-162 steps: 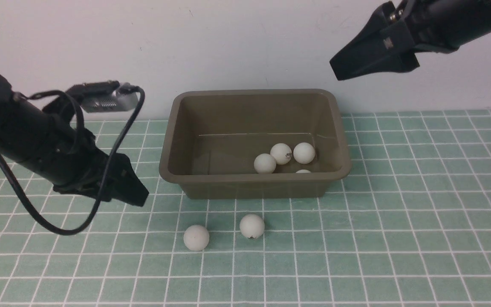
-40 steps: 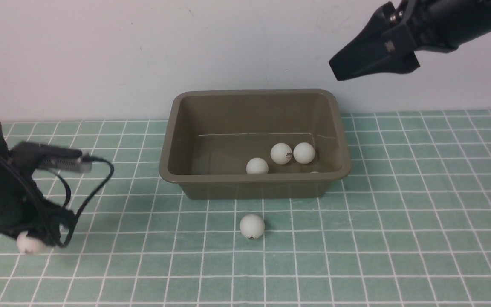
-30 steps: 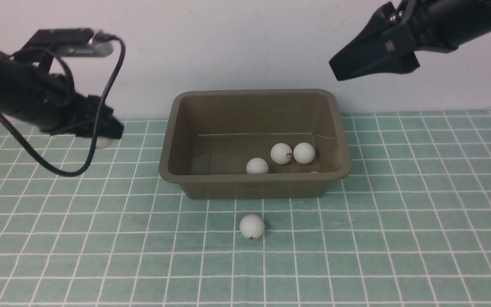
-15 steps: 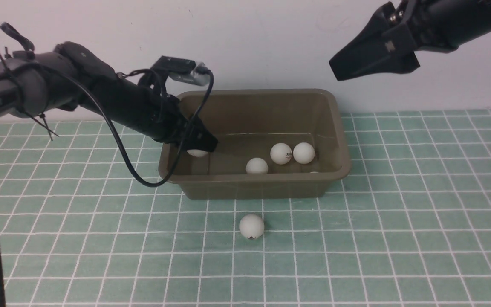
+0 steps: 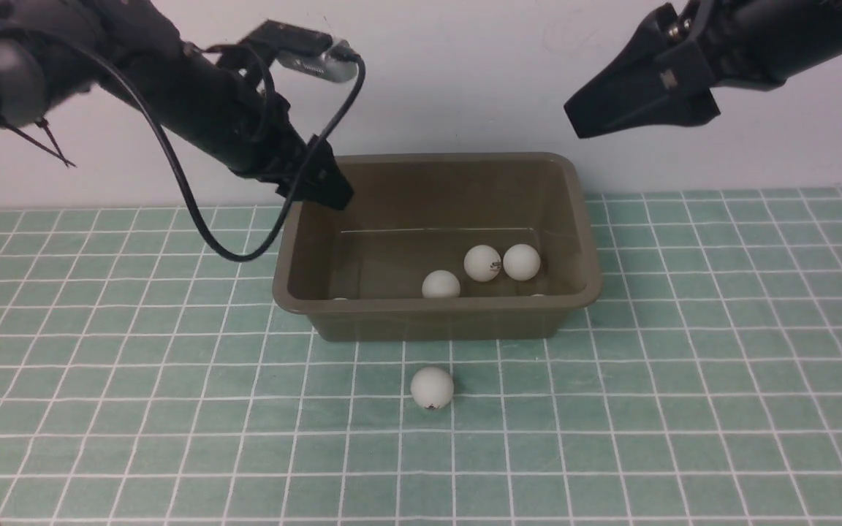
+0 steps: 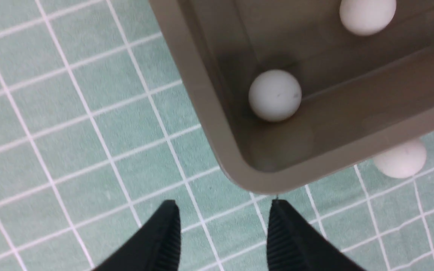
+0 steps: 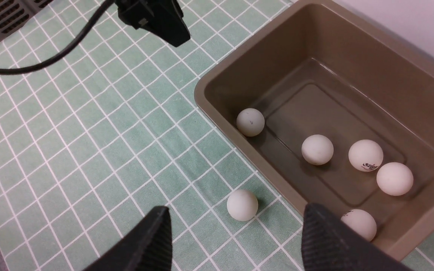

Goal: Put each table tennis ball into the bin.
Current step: Use the right arm to clamp the table tennis ball closest to it

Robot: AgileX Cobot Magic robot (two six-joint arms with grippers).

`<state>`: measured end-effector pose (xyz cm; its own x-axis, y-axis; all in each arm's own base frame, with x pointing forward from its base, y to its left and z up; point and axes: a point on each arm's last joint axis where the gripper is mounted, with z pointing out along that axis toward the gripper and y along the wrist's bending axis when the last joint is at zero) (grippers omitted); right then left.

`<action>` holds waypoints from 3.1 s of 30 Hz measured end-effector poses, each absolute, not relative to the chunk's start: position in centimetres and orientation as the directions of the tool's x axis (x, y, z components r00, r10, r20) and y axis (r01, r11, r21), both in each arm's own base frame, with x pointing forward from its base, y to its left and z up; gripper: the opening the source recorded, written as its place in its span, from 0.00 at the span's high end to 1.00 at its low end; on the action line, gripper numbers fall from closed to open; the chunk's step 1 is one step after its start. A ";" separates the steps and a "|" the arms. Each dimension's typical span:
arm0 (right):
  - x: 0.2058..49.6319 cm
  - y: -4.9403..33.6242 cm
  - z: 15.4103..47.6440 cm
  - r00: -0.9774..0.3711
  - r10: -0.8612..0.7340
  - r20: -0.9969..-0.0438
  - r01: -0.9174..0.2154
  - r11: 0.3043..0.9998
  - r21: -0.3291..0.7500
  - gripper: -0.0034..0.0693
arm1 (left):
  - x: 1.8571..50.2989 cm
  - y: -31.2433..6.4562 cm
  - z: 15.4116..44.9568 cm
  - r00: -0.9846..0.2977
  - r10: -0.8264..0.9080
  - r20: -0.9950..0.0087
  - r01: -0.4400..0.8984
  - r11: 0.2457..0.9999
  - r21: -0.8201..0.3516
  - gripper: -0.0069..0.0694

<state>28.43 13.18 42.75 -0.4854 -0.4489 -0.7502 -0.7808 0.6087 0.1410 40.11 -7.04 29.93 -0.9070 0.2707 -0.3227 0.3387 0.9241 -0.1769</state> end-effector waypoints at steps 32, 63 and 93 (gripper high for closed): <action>28.4 13.1 42.7 -0.484 -0.453 -0.749 -0.781 0.610 0.135 0.37 | 32.3 -16.6 20.6 -0.861 0.500 -0.091 0.467 0.709 -0.529 0.60; 28.4 13.1 42.7 -0.482 -0.455 -0.748 -0.781 0.610 0.132 0.37 | 31.0 -24.2 19.5 -0.635 0.682 -0.363 0.755 0.647 -0.107 0.32; 29.3 11.2 41.6 -0.552 -0.527 -0.646 -0.679 0.734 -0.018 0.37 | 32.4 -24.0 18.5 -0.722 0.567 -0.397 0.637 0.768 -0.061 0.26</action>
<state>29.31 11.15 41.64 -0.5521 -0.5269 -0.6462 -0.6794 0.7335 -0.0176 32.38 -24.04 18.46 -0.7216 0.5672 -0.3970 0.6373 0.7682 -0.0607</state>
